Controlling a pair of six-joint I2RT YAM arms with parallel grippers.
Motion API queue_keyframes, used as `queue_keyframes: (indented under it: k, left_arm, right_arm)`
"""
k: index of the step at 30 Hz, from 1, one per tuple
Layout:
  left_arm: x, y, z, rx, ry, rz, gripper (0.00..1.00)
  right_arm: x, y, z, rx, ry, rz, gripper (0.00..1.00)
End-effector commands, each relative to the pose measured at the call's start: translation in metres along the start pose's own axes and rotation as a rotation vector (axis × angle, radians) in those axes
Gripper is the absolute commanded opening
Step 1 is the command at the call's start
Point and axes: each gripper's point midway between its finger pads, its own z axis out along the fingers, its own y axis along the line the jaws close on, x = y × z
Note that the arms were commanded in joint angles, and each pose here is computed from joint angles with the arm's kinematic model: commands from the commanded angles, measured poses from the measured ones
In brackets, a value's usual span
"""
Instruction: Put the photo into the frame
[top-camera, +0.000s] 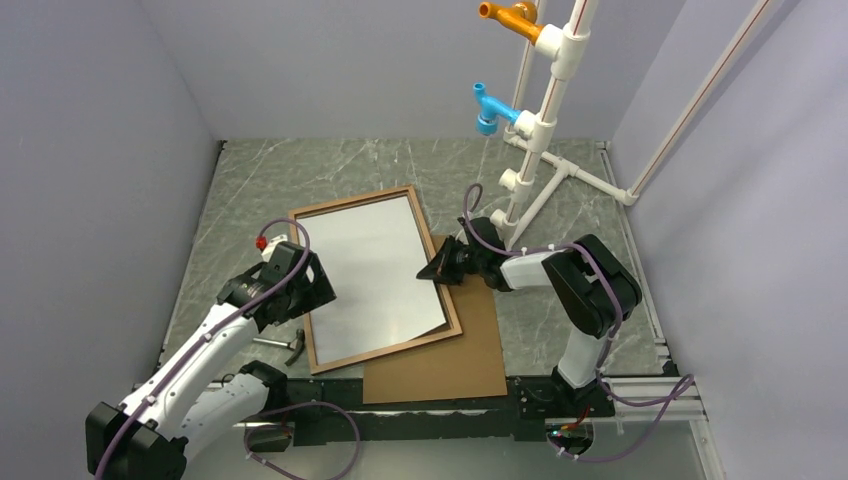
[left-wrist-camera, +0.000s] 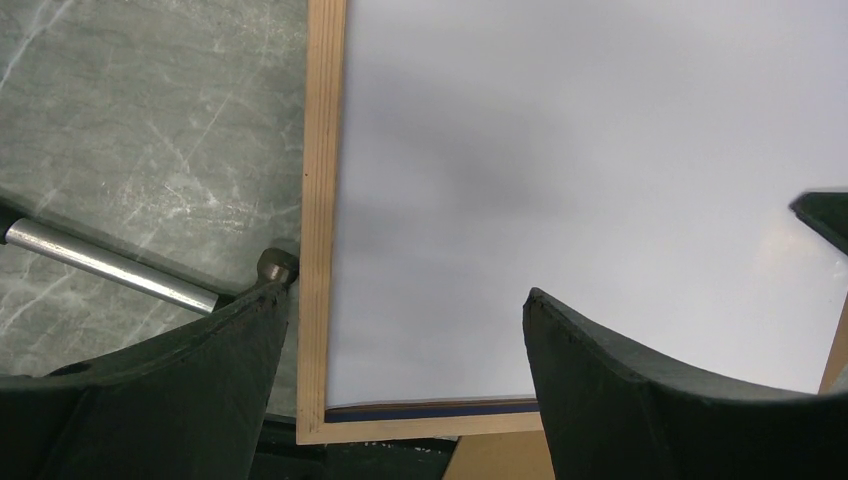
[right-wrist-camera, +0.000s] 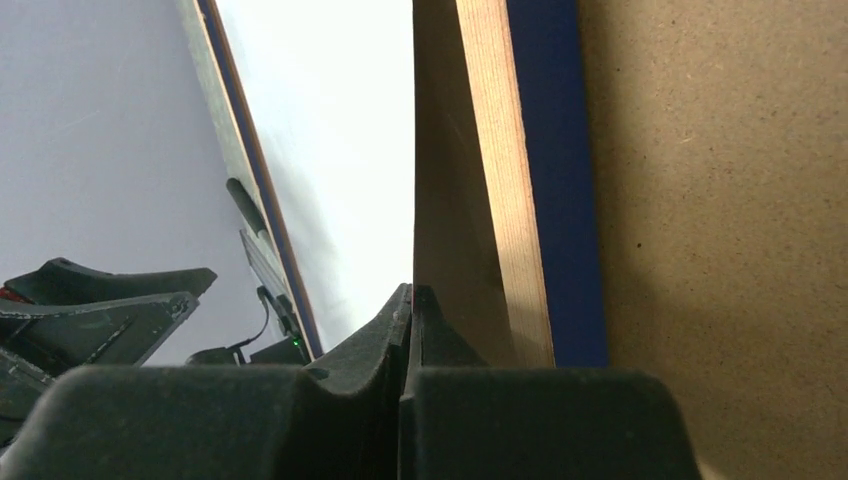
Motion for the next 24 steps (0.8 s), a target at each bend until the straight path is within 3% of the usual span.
queue_keyframes:
  k: [1, 9, 18, 24]
  left_arm:
    - [-0.008, -0.009, -0.004, 0.036, -0.019, 0.005, 0.90]
    - [-0.008, -0.009, -0.004, 0.039, -0.021, 0.004, 0.90]
    - [-0.008, -0.009, -0.007, 0.042, -0.023, 0.004, 0.91]
    - [-0.009, -0.011, -0.008, 0.050, -0.022, 0.002, 0.90]
  right_arm:
    - [0.005, 0.014, -0.005, -0.025, 0.024, -0.054, 0.04]
    - [0.000, 0.026, -0.010, 0.034, 0.000, -0.170, 0.45]
    - [-0.011, 0.031, -0.022, 0.210, -0.099, -0.325, 0.73]
    - [-0.020, 0.017, -0.034, 0.383, -0.155, -0.414, 0.85]
